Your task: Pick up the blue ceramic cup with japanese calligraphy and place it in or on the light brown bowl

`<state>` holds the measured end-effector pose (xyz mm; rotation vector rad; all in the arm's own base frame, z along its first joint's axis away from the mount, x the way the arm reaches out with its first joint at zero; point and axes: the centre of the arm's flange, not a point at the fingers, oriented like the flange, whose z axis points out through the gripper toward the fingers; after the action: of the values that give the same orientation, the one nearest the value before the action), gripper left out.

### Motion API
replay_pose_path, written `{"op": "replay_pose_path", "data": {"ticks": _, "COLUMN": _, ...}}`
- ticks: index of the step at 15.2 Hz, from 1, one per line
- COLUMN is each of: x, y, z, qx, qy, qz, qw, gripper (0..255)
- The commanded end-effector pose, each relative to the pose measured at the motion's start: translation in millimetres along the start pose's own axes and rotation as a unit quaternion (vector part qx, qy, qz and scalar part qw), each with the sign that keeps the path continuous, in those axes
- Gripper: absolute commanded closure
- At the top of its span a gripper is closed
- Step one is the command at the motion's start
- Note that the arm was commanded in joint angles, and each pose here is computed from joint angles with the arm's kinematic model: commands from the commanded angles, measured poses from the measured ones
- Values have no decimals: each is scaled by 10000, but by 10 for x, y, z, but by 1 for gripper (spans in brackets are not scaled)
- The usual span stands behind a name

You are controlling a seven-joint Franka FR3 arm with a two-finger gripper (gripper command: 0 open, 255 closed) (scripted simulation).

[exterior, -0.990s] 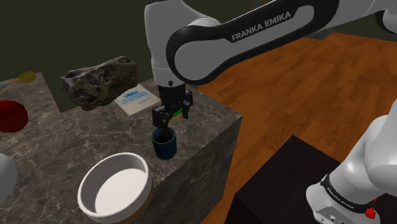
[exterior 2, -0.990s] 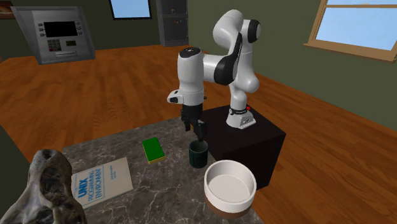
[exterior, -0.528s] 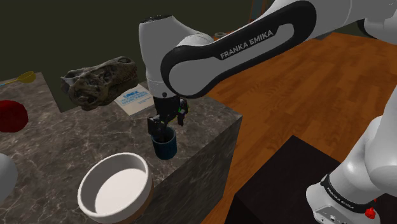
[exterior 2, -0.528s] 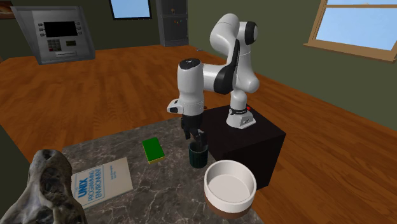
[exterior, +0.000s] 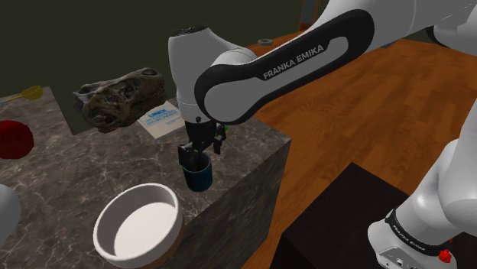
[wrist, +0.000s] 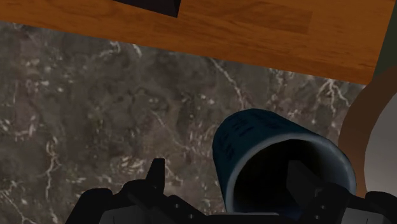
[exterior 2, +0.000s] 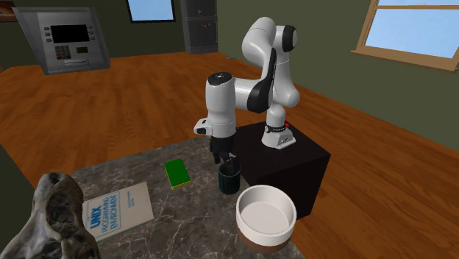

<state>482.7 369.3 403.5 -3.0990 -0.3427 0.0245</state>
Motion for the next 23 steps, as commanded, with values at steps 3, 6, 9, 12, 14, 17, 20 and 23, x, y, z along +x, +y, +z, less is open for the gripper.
{"op": "replay_pose_path", "data": {"ticks": 3, "x": 0, "y": 0, "z": 1, "qx": 0, "qy": 0, "qz": 0, "qw": 10000, "gripper": 255}}
{"op": "replay_pose_path", "data": {"ticks": 6, "x": 0, "y": 0, "z": 1, "qx": 0, "qy": 0, "qz": 0, "qw": 10000, "gripper": 255}}
{"op": "replay_pose_path", "data": {"ticks": 9, "x": 0, "y": 0, "z": 1, "qx": 0, "qy": 0, "qz": 0, "qw": 10000, "gripper": 255}}
{"op": "replay_pose_path", "data": {"ticks": 12, "x": -1, "y": -2, "z": -52, "qx": 0, "qy": 0, "qz": 0, "qw": 10000, "gripper": 255}}
{"op": "replay_pose_path", "data": {"ticks": 14, "x": -2, "y": -4, "z": -158, "qx": 0, "qy": 0, "qz": 0, "qw": 10000, "gripper": 255}}
{"op": "replay_pose_path", "data": {"ticks": 17, "x": -4, "y": -8, "z": -316, "qx": 0, "qy": 0, "qz": 0, "qw": 10000, "gripper": 255}}
{"op": "replay_pose_path", "data": {"ticks": 20, "x": -6, "y": -12, "z": -474, "qx": 0, "qy": 0, "qz": 0, "qw": 10000, "gripper": 255}}
{"op": "replay_pose_path", "data": {"ticks": 23, "x": -8, "y": -16, "z": -633, "qx": 0, "qy": 0, "qz": 0, "qw": 10000, "gripper": 255}}
